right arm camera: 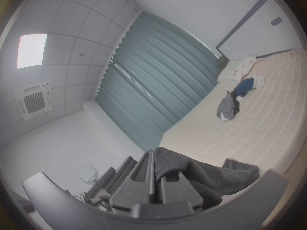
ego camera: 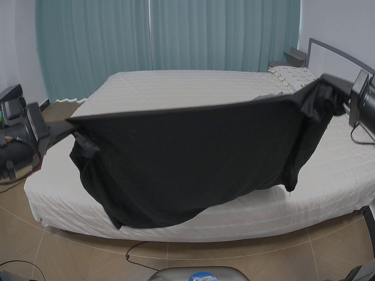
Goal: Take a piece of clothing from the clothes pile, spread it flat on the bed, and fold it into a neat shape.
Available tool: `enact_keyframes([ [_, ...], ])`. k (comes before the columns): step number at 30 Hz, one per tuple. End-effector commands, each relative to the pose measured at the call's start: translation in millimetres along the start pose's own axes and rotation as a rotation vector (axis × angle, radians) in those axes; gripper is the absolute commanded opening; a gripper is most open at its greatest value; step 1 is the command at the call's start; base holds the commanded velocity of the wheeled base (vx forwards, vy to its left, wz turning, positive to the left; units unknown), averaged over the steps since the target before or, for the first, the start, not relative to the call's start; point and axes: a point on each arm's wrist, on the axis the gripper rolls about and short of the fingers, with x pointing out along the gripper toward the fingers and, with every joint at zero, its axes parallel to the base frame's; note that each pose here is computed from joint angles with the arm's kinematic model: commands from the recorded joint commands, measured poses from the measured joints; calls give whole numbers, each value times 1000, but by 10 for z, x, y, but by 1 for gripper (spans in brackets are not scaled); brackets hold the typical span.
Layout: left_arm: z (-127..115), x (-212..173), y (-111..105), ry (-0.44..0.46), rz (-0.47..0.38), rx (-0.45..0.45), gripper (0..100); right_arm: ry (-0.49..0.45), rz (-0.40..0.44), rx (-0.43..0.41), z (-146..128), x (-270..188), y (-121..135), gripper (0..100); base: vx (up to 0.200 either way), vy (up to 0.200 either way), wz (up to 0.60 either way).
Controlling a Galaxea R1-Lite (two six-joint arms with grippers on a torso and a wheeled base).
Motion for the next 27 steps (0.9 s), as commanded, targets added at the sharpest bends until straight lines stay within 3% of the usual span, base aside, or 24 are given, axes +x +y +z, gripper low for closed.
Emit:
enact_keyframes([
  [1, 383, 475, -204, -1, 68, -10, 0, -110, -15, -13, 561, 381, 300, 0, 0, 0, 0],
  [5, 423, 857, -92, 27, 135, -25, 0, -58, -91, -11, 449, 807, 116, 0, 0, 0, 0],
  [10, 461, 1426, 117, 76, 203, -64, 0, -32, -218, -12, 158, 1452, -381, 0, 120, 0, 0],
  [19, 577, 2129, 458, 64, 271, -163, 0, -72, -222, -19, -274, 2030, -781, 0, 200, 0, 0],
  [27, 463, 2618, 747, 95, 323, -178, 0, -52, -289, -27, -528, 2254, -1264, 0, 200, 0, 0],
])
